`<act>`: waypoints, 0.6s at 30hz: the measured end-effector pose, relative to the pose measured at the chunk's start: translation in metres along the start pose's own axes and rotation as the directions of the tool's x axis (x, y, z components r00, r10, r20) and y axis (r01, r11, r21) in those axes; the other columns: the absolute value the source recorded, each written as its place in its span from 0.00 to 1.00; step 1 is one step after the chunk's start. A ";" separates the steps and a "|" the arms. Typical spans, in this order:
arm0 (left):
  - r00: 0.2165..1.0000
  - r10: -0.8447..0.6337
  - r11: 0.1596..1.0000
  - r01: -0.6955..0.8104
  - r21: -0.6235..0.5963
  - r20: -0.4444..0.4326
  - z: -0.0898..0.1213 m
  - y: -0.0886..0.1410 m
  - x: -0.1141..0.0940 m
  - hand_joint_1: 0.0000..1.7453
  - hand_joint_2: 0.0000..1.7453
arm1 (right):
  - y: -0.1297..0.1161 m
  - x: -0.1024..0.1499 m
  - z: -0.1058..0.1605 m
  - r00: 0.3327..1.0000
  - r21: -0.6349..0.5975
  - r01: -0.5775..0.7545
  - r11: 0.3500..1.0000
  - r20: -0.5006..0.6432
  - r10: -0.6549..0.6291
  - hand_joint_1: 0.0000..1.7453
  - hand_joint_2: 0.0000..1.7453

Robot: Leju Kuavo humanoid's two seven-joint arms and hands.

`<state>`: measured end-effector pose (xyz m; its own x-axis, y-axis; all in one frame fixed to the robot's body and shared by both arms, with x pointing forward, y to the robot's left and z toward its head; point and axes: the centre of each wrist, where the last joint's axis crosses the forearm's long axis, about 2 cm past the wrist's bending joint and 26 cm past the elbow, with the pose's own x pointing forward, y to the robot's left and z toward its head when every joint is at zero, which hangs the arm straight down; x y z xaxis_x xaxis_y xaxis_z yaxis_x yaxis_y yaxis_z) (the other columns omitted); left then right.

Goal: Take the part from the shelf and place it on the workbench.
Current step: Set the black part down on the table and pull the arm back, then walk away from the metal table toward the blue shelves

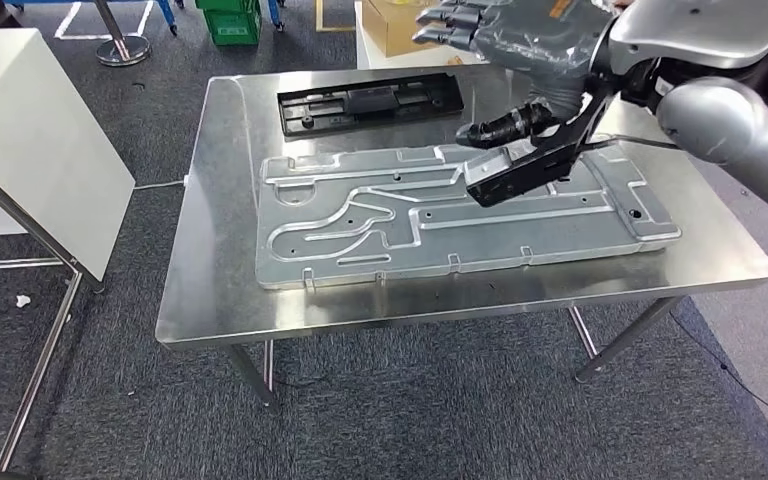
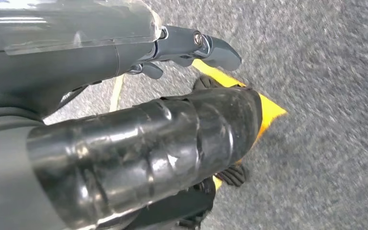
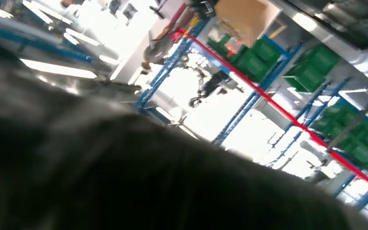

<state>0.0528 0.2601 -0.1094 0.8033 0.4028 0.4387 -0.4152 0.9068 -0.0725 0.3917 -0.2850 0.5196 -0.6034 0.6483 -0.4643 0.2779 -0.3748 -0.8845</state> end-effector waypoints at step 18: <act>1.000 0.005 1.000 -0.005 -0.002 -0.011 0.001 -0.002 -0.002 0.00 0.00 | 0.002 -0.001 0.002 1.000 -0.001 0.003 1.000 -0.002 -0.003 0.00 0.00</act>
<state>0.0510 0.2576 -0.1095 0.8058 0.4086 0.4287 -0.4182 0.9051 -0.0766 0.3913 -0.2884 0.5182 -0.6027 0.6511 -0.4613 0.2762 -0.3722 -0.8861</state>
